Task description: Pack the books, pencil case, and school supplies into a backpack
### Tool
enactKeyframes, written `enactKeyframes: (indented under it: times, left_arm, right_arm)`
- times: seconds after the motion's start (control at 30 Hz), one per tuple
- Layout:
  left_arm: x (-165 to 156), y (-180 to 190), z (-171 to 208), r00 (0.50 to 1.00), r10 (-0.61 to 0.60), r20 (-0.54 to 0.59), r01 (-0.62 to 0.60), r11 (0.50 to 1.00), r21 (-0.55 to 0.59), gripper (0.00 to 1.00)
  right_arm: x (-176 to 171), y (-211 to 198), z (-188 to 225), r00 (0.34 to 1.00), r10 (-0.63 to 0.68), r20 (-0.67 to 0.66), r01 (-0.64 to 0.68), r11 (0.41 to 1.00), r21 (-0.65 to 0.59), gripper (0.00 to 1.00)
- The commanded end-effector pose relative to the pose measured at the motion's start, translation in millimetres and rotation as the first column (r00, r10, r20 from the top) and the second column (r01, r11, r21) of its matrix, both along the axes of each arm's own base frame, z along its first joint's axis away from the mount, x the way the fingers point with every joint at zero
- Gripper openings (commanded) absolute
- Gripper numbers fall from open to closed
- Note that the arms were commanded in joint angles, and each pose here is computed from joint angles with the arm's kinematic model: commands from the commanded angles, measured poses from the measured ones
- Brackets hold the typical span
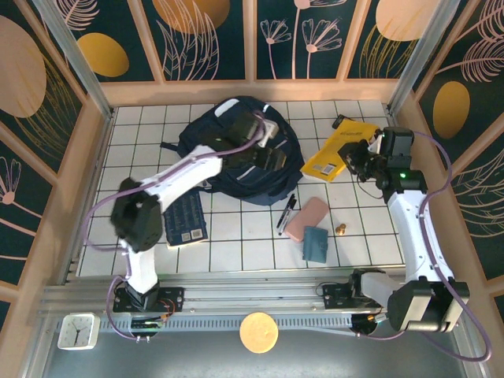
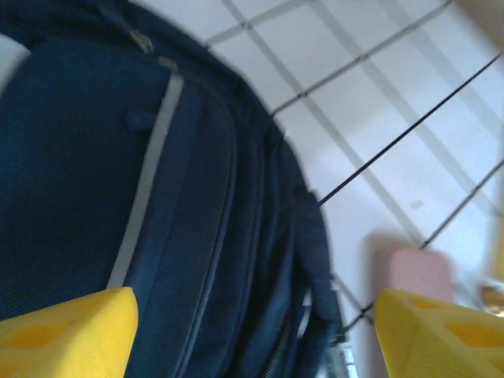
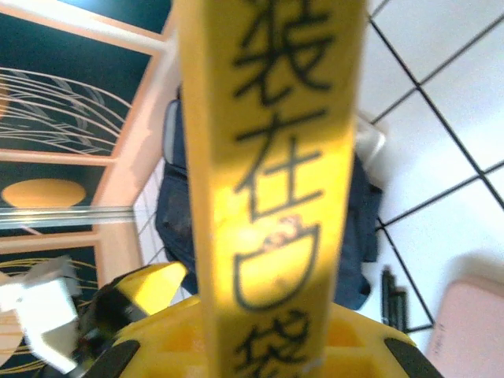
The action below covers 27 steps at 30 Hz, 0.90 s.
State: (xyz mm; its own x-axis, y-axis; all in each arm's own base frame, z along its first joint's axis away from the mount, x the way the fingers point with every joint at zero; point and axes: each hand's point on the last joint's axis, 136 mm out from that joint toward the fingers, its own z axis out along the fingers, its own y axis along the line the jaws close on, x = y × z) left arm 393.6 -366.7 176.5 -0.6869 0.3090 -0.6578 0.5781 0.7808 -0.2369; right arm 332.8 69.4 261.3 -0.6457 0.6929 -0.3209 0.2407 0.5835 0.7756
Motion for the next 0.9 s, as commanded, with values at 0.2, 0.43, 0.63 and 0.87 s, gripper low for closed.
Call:
enactKeyframes:
  times: [0.2, 0.43, 0.63, 0.87]
  left_arm:
    - [23.7, -20.5, -54.2, 0.996, -0.074, 0.042, 0.06, 0.961, 0.271, 0.78]
    - [47.7, -27.0, -73.2, 0.997, 0.002, 0.081, -0.028, 0.943, 0.33, 0.78]
    - [53.6, -19.2, -96.2, 0.997, 0.023, 0.08, -0.053, 0.916, 0.397, 0.75]
    - [54.1, -16.2, -126.5, 0.999, 0.028, 0.03, -0.039, 0.895, 0.444, 0.44]
  right_arm:
    - [-7.9, -14.7, -2.5, 1.0, -0.02, 0.001, 0.021, 0.999, -0.041, 0.0]
    - [-2.2, -14.6, -3.3, 1.0, -0.007, -0.007, 0.007, 1.0, -0.023, 0.0]
    - [0.4, -11.5, -2.4, 1.0, 0.012, -0.008, -0.013, 1.0, -0.01, 0.0]
    - [-1.0, -9.4, 0.3, 1.0, 0.022, 0.003, -0.022, 1.0, 0.001, 0.0]
